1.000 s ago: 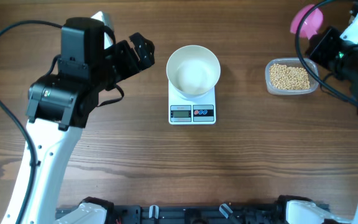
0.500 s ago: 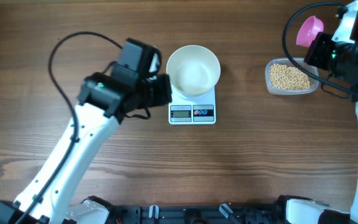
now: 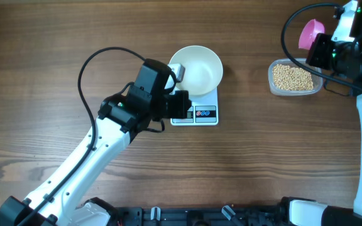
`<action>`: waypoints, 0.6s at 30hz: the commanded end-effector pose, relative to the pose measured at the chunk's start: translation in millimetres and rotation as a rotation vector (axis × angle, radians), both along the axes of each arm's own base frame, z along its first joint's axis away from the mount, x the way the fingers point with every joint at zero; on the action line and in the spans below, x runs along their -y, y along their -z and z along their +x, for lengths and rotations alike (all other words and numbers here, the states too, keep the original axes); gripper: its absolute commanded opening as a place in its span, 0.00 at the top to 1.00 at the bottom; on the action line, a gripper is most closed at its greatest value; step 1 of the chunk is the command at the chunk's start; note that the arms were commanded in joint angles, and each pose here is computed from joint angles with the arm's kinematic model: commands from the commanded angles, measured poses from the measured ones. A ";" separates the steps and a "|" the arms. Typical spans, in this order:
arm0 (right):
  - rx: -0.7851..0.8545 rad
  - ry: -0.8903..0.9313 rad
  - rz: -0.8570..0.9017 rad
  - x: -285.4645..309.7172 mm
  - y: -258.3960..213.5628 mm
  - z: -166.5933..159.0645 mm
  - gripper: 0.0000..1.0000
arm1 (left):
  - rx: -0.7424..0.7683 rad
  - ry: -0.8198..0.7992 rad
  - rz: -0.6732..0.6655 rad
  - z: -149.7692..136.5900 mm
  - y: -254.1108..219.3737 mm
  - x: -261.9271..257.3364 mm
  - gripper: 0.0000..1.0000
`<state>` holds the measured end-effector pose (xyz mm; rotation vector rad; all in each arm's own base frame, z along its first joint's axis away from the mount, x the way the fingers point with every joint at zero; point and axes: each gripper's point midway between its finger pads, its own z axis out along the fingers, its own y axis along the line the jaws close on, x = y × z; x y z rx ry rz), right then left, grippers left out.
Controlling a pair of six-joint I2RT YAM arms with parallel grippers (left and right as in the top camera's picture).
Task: Scoop item into bowl and weigh 150g on scale
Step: 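Move the left gripper to the scale's buttons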
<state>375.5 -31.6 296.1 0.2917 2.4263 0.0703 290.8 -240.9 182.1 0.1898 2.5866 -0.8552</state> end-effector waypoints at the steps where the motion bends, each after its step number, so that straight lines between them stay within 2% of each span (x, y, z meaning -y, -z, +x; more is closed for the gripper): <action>1: 0.004 0.002 -0.028 5.0 -1.4 3.2 0.96 | 0.046 -0.009 0.025 9.6 -0.2 2.0 0.96; 5: 0.008 -0.003 -0.033 5.9 1.6 10.8 0.96 | -0.016 0.017 0.110 13.4 46.9 19.3 0.96; 9: -0.008 -0.060 -0.079 6.1 6.2 12.2 0.96 | -0.043 0.059 0.186 4.7 79.9 36.2 0.96; 13: 0.014 -0.059 -0.082 6.5 2.7 16.5 0.96 | 0.076 -0.029 0.361 19.6 85.8 18.3 0.96; 16: 0.025 -0.058 -0.084 6.7 0.9 18.5 0.96 | 0.071 -0.026 0.365 18.8 88.0 17.9 0.96; 18: 0.028 -0.058 -0.084 6.8 0.3 19.2 0.96 | 0.115 -0.038 0.323 20.0 65.7 19.1 0.96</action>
